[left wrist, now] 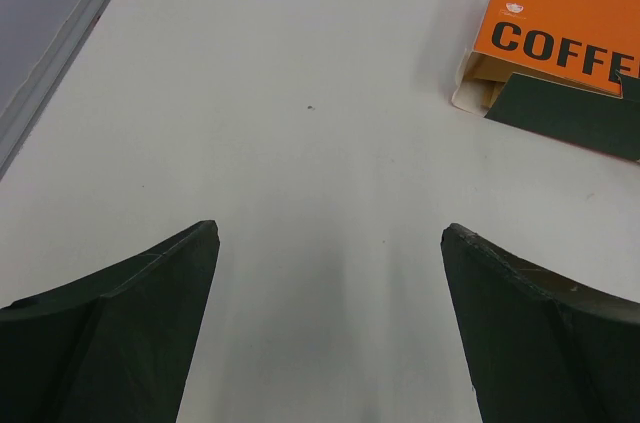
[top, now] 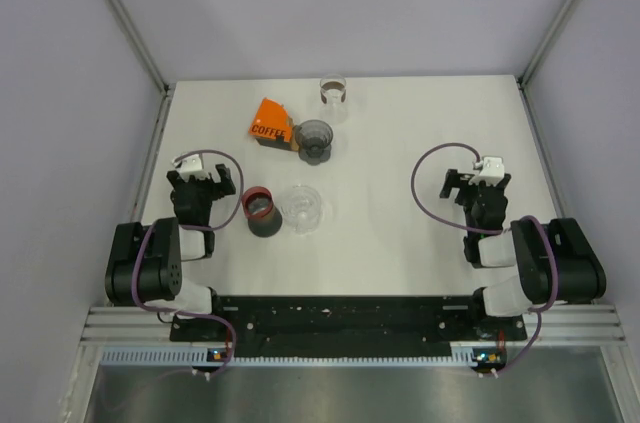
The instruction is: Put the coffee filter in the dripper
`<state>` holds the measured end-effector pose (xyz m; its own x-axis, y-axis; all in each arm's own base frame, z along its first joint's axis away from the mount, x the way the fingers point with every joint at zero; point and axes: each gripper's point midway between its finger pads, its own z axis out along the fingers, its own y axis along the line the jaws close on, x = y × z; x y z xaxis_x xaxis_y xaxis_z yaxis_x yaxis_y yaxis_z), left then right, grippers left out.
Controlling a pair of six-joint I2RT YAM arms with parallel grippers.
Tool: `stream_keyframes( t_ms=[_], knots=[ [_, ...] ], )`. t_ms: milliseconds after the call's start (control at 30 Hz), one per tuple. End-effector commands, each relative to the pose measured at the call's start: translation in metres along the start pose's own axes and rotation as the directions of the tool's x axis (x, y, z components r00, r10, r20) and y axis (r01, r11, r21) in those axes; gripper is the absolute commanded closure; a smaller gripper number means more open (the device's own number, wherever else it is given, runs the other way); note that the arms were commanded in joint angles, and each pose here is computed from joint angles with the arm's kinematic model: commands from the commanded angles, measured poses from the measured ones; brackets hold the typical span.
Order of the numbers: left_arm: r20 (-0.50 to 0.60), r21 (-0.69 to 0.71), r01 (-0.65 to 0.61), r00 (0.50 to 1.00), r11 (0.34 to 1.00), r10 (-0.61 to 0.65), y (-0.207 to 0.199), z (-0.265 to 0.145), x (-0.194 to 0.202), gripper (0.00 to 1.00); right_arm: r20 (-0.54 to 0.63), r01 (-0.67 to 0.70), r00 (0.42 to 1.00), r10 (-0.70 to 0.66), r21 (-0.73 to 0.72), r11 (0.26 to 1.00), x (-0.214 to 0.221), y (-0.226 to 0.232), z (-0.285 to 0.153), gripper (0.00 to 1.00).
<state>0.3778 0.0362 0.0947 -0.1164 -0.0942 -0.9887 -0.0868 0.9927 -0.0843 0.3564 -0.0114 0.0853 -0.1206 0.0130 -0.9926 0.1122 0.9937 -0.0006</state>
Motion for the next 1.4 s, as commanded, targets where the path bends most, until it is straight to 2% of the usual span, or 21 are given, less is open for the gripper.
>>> stream_keyframes(
  t_ms=[0, 167, 267, 367, 433, 500, 600, 700, 733, 767, 833, 900, 933, 1067, 1233, 1367],
  knots=[
    [0.054, -0.002, -0.005, 0.999, 1.000, 0.005, -0.001, 0.004, -0.017, 0.01, 0.058, -0.006, 0.998, 0.006, -0.011, 1.000, -0.018, 0.002, 0.007, 0.01],
    [0.054, 0.010, -0.007, 0.998, 1.000, 0.007, -0.003, 0.005, -0.017, 0.01, 0.062, -0.010, 0.998, 0.010, -0.013, 1.000, -0.023, 0.002, 0.007, 0.01],
    [0.042, 0.047, -0.027, 0.999, 0.999, 0.025, -0.009, 0.006, -0.015, 0.05, 0.050, -0.013, 0.999, 0.013, 0.001, 1.000, -0.048, 0.001, 0.013, 0.01],
    [0.044, -0.031, 0.014, 0.999, 0.999, -0.012, 0.003, 0.006, -0.022, 0.01, -0.052, -0.079, 0.996, 0.079, 0.010, 0.997, -0.061, 0.005, 0.019, 0.01],
    [0.042, -0.034, 0.019, 0.999, 0.999, -0.017, 0.004, 0.007, -0.028, 0.01, -0.117, -0.132, 0.985, 0.126, -0.044, 0.990, -0.072, 0.020, 0.024, 0.01],
    [-0.054, -0.097, 0.038, 0.998, 0.995, -0.043, 0.014, 0.012, -0.023, 0.01, -0.204, -0.192, 0.964, 0.168, -0.103, 0.976, -0.078, 0.041, 0.026, 0.01],
    [-0.076, -0.148, 0.084, 0.992, 0.985, -0.096, 0.027, 0.022, -0.066, 0.01, -0.273, -0.214, 0.948, 0.164, -0.164, 0.963, -0.091, 0.070, 0.025, 0.01],
    [-0.078, -0.002, 0.052, 0.996, 0.999, -0.052, 0.012, 0.022, -0.114, 0.04, -0.300, -0.188, 0.946, 0.119, -0.211, 0.959, -0.103, 0.100, 0.019, 0.03],
    [-0.111, 0.121, 0.013, 0.994, 0.993, 0.000, -0.007, 0.017, -0.124, 0.06, -0.311, -0.168, 0.946, 0.090, -0.232, 0.958, -0.103, 0.110, 0.015, 0.04],
    [-0.138, 0.249, -0.060, 0.986, 0.967, 0.097, -0.025, 0.009, -0.127, 0.08, -0.320, -0.156, 0.945, 0.069, -0.256, 0.954, -0.106, 0.121, 0.013, 0.04],
    [-0.185, 0.549, -0.127, 0.946, 0.826, 0.268, -0.067, -0.024, -0.126, 0.10, -0.350, -0.142, 0.936, 0.026, -0.312, 0.939, -0.107, 0.141, 0.004, 0.04],
    [-0.243, 0.696, -0.096, 0.901, 0.712, 0.359, -0.088, -0.060, -0.121, 0.11, -0.366, -0.151, 0.931, 0.001, -0.381, 0.912, -0.112, 0.160, -0.005, 0.04],
    [-0.224, 0.744, -0.123, 0.880, 0.657, 0.418, -0.091, -0.073, -0.122, 0.11, -0.377, -0.158, 0.926, -0.008, -0.408, 0.899, -0.111, 0.168, -0.010, 0.04],
    [-0.156, 0.830, -0.227, 0.781, 0.509, 0.604, -0.088, -0.107, -0.107, 0.10, -0.386, -0.166, 0.922, -0.040, -0.486, 0.858, -0.109, 0.190, -0.025, 0.04],
    [-0.139, 0.860, -0.301, 0.639, 0.412, 0.756, -0.090, -0.108, -0.081, 0.10, -0.394, -0.156, 0.916, -0.075, -0.523, 0.838, -0.103, 0.202, -0.034, 0.04],
    [-0.101, 0.887, -0.306, 0.602, 0.345, 0.792, -0.110, -0.105, -0.068, 0.12, -0.407, -0.158, 0.909, -0.089, -0.535, 0.830, -0.097, 0.204, -0.039, 0.04]
  ],
)
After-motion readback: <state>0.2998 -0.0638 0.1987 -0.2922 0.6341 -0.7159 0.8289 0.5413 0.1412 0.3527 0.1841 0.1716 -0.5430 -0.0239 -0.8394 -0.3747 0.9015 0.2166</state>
